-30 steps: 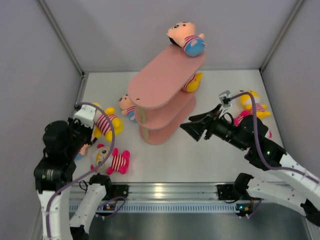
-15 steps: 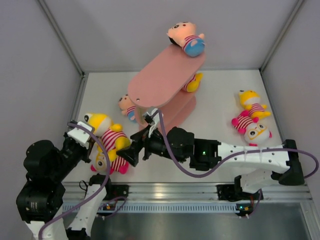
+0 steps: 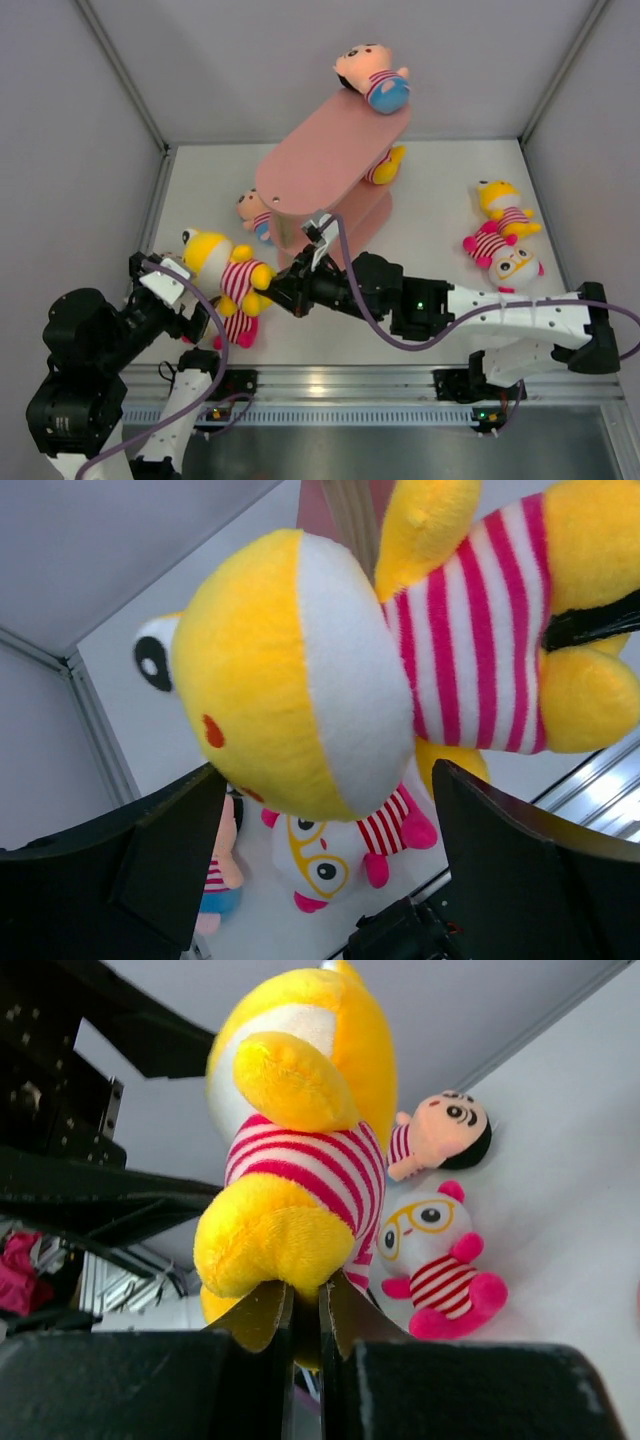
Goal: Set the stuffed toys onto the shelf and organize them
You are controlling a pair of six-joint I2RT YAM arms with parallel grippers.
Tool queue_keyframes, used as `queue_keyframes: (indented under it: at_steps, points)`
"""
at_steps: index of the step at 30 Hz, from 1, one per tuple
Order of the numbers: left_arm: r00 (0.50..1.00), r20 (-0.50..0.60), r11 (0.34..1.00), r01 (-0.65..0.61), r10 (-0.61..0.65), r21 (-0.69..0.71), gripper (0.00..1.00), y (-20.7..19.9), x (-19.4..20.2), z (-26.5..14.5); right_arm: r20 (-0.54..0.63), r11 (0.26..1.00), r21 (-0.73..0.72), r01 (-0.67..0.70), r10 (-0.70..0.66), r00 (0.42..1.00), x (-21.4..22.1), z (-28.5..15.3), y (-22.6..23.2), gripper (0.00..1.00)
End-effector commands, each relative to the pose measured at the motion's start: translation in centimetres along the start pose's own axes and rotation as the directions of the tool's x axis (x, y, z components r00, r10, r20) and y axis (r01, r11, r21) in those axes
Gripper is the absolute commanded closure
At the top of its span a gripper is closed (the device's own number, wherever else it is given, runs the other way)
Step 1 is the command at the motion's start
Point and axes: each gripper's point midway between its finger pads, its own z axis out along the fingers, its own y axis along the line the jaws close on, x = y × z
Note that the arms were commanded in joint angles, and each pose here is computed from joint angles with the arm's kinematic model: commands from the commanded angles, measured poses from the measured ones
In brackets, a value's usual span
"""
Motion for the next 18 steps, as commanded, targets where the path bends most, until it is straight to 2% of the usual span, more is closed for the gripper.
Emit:
queue_keyframes:
  at_steps: [1,2,5,6,7,9,10,11,13,18]
  points:
    - [0.999,0.026,0.999,-0.039,0.038,0.015,0.08,-0.6,-0.5,-0.8,-0.024,0.986,-0.161,0.050,-0.055,0.998,-2.2,-4.1,2.1,1.00]
    - [0.999,0.024,0.999,-0.042,0.041,0.008,0.05,-0.5,-0.4,-0.9,-0.116,0.987,-0.148,0.069,-0.087,0.989,-0.2,-5.2,0.9,1.00]
    - [0.999,-0.007,0.999,-0.043,0.043,-0.013,0.01,0.1,0.4,-0.6,-0.221,0.987,-0.149,0.053,-0.085,0.972,1.6,-8.6,-0.4,1.00]
    - [0.999,-0.016,0.999,-0.039,0.039,-0.020,0.01,0.2,0.6,-0.5,-0.287,0.993,-0.111,0.044,-0.074,0.955,3.1,-9.7,-1.7,1.00]
    - [0.999,-0.023,0.999,-0.042,0.041,-0.032,0.01,0.4,0.8,-0.4,-0.306,0.992,-0.128,0.013,-0.052,0.951,3.2,-11.1,-1.7,1.00]
    - [0.998,-0.048,0.999,-0.035,0.033,-0.034,0.01,0.7,1.4,0.0,-0.368,0.998,-0.038,-0.049,0.032,0.929,5.3,-12.2,-4.5,1.00]
    - [0.998,-0.057,0.999,-0.031,0.029,-0.037,0.01,0.8,1.6,0.2,-0.362,0.995,-0.029,-0.098,0.081,0.929,5.1,-13.3,-4.7,1.00]
    - [0.997,-0.074,0.999,-0.027,0.024,-0.043,0.01,1.0,2.0,0.4,-0.362,0.993,0.036,-0.113,0.118,0.925,5.9,-13.5,-7.1,1.00]
    - [0.996,-0.089,0.999,-0.023,0.019,-0.047,0.02,1.2,2.3,0.5,-0.297,0.988,0.029,-0.151,0.153,0.943,4.5,-14.6,-7.7,1.00]
    - [0.994,-0.109,0.999,-0.020,0.016,-0.039,0.02,1.0,3.2,0.9,-0.122,0.983,0.105,-0.152,0.165,0.979,0.5,-15.6,-11.5,1.00]
